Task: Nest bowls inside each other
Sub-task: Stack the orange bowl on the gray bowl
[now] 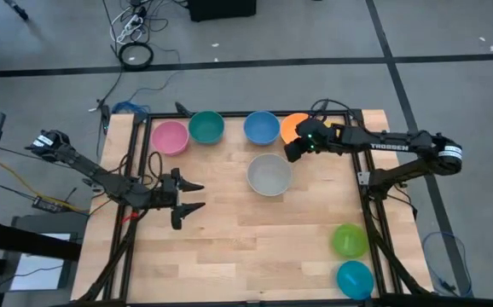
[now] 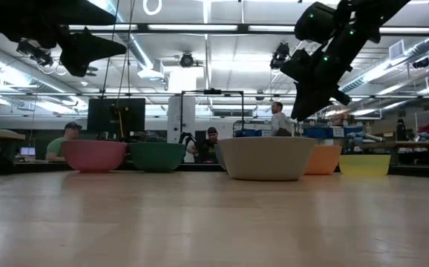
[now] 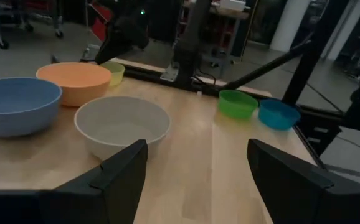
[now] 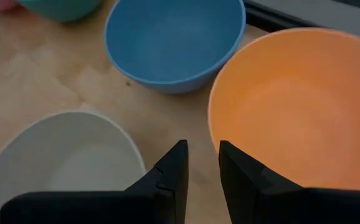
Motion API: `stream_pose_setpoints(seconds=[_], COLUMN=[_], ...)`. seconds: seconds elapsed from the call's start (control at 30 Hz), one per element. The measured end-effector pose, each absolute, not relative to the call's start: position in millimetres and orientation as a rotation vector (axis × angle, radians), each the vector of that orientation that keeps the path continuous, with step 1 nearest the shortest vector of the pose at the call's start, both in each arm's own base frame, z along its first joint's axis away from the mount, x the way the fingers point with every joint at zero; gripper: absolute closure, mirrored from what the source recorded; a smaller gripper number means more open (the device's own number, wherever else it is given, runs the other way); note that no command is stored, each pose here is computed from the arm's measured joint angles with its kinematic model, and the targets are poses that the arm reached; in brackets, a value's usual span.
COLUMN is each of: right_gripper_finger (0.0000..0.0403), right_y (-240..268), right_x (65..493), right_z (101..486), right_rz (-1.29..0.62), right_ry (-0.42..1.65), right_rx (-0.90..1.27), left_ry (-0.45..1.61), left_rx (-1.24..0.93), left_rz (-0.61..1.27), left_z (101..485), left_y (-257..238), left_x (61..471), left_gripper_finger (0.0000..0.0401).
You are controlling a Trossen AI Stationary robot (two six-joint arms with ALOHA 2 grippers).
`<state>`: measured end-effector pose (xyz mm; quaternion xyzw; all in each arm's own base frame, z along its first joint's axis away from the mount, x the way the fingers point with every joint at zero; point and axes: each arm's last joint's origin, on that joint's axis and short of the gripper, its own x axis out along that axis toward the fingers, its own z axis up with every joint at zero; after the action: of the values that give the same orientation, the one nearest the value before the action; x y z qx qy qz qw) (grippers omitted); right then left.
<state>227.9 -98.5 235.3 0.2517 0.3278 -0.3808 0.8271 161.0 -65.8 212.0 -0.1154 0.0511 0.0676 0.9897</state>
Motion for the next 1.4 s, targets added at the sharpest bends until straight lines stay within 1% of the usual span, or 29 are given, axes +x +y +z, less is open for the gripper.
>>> stream_pose_setpoints(seconds=[0.13,0.33,0.5,0.7,1.07,1.4], right_gripper_finger=[0.0323,0.0323,0.0323,0.0323,0.0323,0.0323], right_y=[-109.4,-126.9,-133.0,-135.6,-132.4,-137.0], right_x=[225.9,229.5,242.7,255.0,270.6,275.7], right_z=[251.4,264.3,257.2,233.0,208.7,208.6], right_rz=[-0.837,-0.831,-0.763,-0.708,-0.705,-0.710], right_ry=[0.788,1.019,1.188,1.354,1.438,1.382], right_rx=[0.504,0.514,0.510,0.503,0.424,0.382], left_ry=[0.165,0.286,0.329,0.367,0.364,0.365], left_rx=[-0.230,-0.173,-0.139,-0.127,-0.133,-0.130], left_rz=[0.132,0.134,0.126,0.132,0.132,0.132], left_z=[210.8,211.3,211.3,206.2,206.3,206.1], left_y=[-63.5,-63.7,-64.4,-65.6,-65.7,-65.7], left_x=[164.1,179.4,195.5,202.3,202.6,202.5], left_gripper_finger=[0.0117,0.0117,0.0117,0.0117,0.0117,0.0117])
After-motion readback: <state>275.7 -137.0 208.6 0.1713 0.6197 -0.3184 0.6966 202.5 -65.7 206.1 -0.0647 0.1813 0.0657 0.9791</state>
